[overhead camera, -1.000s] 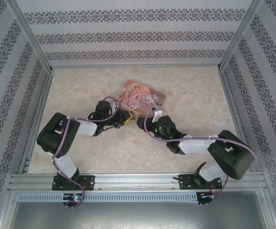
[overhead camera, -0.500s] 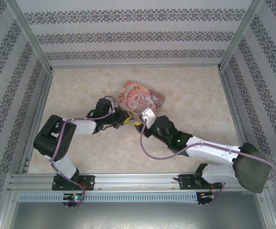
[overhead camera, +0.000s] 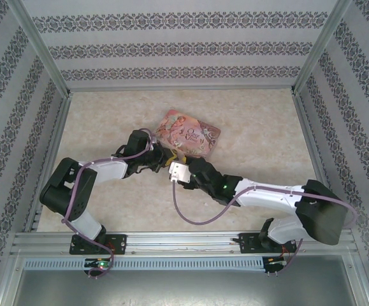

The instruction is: Unlock a padlock with a key

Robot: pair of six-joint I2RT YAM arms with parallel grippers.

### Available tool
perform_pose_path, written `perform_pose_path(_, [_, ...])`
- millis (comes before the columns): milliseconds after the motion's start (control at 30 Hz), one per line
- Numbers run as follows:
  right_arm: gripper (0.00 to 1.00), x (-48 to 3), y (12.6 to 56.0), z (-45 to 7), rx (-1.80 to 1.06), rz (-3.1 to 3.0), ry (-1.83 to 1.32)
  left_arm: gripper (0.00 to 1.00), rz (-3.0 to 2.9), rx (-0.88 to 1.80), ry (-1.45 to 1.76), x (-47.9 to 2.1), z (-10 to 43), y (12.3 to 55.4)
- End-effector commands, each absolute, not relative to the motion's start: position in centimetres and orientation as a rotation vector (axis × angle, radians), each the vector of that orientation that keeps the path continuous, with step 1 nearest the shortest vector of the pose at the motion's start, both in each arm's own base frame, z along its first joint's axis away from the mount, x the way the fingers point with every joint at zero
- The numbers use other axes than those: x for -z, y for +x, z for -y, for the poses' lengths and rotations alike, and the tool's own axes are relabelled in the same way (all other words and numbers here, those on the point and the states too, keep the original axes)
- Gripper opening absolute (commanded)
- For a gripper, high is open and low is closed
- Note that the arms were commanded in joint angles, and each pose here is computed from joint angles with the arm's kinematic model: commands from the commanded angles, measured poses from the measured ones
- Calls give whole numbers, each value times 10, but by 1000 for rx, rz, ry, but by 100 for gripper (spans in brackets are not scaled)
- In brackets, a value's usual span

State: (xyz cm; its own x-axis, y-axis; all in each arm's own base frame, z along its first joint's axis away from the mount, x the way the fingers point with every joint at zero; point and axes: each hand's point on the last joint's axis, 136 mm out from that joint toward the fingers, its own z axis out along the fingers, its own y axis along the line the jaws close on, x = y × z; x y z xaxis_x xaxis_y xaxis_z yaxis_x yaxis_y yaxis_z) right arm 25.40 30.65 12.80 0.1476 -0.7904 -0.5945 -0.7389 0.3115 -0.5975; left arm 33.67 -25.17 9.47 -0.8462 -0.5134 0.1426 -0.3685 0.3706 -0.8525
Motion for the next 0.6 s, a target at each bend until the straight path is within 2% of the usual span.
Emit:
perform_pose_path(0, [53, -128, 259, -310, 158, -1543, -1505, 0, -2439, 1543, -751, -122, 262, 337])
perform_pose_path(300, [40, -118, 265, -316, 169, -1537, -1518, 0, -2446, 1558, -745, -124, 269, 332])
perform_pose_path(567, [33, -107, 272, -314, 151, -1563, -1501, 0, -2442, 1574, -740, -126, 272, 329])
